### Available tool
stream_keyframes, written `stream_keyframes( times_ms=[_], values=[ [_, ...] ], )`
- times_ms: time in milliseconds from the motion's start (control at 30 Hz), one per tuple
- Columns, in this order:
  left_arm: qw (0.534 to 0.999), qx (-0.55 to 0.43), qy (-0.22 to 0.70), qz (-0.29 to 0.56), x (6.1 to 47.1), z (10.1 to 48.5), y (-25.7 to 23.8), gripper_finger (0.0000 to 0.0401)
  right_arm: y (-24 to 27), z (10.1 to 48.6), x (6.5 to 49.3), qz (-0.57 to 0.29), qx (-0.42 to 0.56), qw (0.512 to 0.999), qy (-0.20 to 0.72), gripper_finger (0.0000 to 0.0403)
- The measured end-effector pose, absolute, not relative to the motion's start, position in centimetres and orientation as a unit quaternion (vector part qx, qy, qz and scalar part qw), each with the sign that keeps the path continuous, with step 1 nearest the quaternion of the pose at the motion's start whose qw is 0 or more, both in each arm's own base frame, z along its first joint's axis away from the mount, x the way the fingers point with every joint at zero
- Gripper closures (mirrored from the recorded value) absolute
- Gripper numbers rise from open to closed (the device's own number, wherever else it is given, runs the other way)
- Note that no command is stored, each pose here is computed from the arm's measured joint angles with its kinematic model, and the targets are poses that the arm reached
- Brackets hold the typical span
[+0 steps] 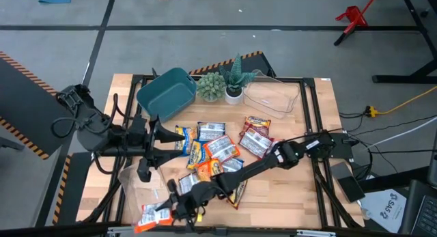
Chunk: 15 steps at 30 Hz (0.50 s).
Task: Sort Maruchan noodles
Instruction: Put the orange noodle pack into the bottom transparent bin
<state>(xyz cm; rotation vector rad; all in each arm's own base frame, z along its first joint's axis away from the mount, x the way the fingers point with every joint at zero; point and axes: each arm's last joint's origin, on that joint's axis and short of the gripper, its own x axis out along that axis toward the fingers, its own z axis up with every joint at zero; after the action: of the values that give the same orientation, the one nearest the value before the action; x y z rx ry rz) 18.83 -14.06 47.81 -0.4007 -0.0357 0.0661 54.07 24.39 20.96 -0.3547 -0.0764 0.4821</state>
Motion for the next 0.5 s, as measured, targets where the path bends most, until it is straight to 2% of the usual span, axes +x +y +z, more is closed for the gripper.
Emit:
stream_keyframes(
  times_ms=[267, 500],
  values=[
    [0.984, -0.172, -0.016, 0.043, 18.8, 47.7, -14.0, 0.019, 23.1, 18.2, 55.2, 0.261, -0.167, 0.951, -0.023, 0.0303],
    [0.984, -0.172, -0.017, 0.051, 18.8, 47.7, -13.9, 0.019, 22.9, 17.9, 55.3, 0.266, -0.168, 0.949, -0.014, 0.0225]
  ],
)
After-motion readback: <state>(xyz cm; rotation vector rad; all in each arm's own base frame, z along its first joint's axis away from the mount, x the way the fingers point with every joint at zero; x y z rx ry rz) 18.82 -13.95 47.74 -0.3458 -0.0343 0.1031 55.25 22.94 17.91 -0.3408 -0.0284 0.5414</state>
